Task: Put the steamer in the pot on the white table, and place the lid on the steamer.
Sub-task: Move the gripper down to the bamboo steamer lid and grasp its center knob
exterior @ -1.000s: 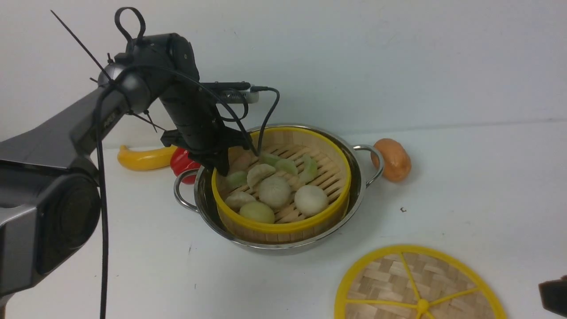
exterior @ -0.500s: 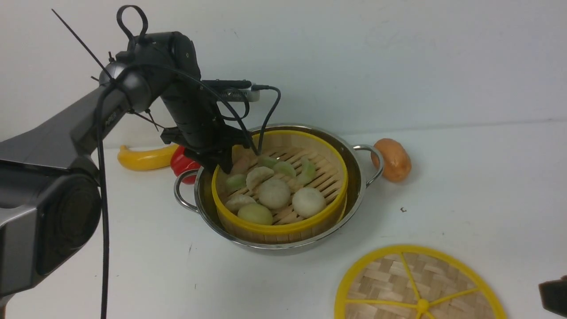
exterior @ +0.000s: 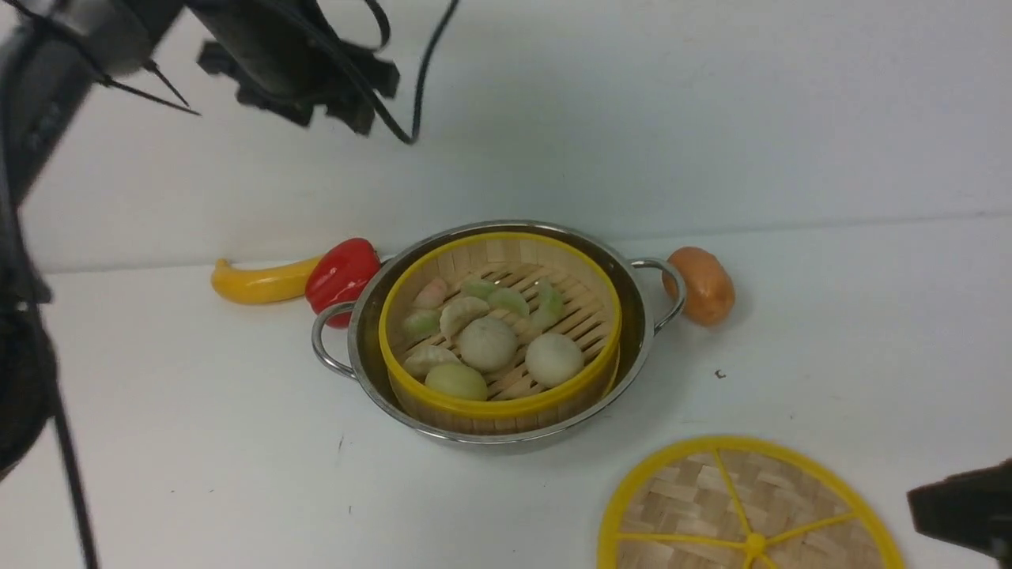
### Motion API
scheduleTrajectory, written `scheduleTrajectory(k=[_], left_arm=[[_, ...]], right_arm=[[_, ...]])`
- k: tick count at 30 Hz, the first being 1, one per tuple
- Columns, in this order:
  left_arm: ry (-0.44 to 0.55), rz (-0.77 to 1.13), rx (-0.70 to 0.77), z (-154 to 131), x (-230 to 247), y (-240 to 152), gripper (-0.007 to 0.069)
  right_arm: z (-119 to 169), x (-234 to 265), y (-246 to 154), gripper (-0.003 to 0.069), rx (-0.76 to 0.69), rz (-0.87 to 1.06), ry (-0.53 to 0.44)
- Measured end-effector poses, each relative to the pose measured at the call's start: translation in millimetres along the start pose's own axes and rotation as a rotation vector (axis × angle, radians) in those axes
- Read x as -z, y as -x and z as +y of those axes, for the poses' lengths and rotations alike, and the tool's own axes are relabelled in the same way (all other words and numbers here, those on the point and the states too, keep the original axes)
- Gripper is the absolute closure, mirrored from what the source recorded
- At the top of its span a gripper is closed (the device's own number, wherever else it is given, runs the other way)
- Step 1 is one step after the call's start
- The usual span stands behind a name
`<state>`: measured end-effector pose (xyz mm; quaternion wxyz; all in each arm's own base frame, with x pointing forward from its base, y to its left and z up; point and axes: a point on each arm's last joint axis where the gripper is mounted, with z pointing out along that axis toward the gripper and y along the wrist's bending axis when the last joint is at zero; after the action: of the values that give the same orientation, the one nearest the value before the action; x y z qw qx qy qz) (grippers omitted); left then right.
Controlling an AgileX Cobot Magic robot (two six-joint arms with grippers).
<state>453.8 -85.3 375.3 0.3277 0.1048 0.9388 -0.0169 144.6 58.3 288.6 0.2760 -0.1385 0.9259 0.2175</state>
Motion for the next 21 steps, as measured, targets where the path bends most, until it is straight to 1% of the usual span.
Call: scheduleTrajectory(k=[1,3,4,6,7,10,11,12,13,14,16,18,20,21], left_arm=[[0.014,-0.085,-0.005,2,45,6,0.0277],[0.022,-0.137,-0.015,3,76,5,0.0351],[0.028,-0.187,-0.025,3,110,1,0.0430],[0.031,-0.207,-0.032,4,134,-7,0.0526],[0.033,-0.227,-0.038,4,155,-15,0.0584],[0.043,-0.218,-0.050,4,186,-44,0.0637],[0.053,-0.208,-0.057,4,197,-58,0.0645],[0.057,-0.210,-0.061,4,207,-70,0.0647],[0.057,-0.192,-0.064,4,207,-77,0.0647],[0.061,-0.174,-0.074,4,213,-94,0.0647],[0.061,-0.137,-0.085,3,221,-127,0.0647],[0.060,-0.113,-0.090,2,223,-155,0.0646],[0.051,-0.141,-0.088,0,230,-187,0.0645],[0.044,-0.162,-0.088,-1,233,-200,0.0646]], right_arm=[[-2,-11,6,0.0410,-0.010,0.026,0.039],[-3,-21,13,0.0410,-0.021,0.053,0.077],[-3,-30,19,0.0410,-0.015,0.078,0.096],[-3,-39,26,0.0410,0.000,0.109,0.108],[0,-43,33,0.0410,0.027,0.122,0.117],[14,-55,49,0.0410,0.107,0.160,0.137],[22,-62,56,0.0410,0.145,0.186,0.134],[25,-66,58,0.0410,0.163,0.208,0.123],[30,-68,60,0.0410,0.184,0.225,0.107],[36,-74,63,0.0410,0.196,0.262,0.080],[40,-84,64,0.0410,0.228,0.326,-0.016],[40,-95,63,0.0410,0.243,0.374,-0.133],[39,-105,61,0.0410,0.254,0.398,-0.227],[38,-108,61,0.0410,0.250,0.405,-0.250]])
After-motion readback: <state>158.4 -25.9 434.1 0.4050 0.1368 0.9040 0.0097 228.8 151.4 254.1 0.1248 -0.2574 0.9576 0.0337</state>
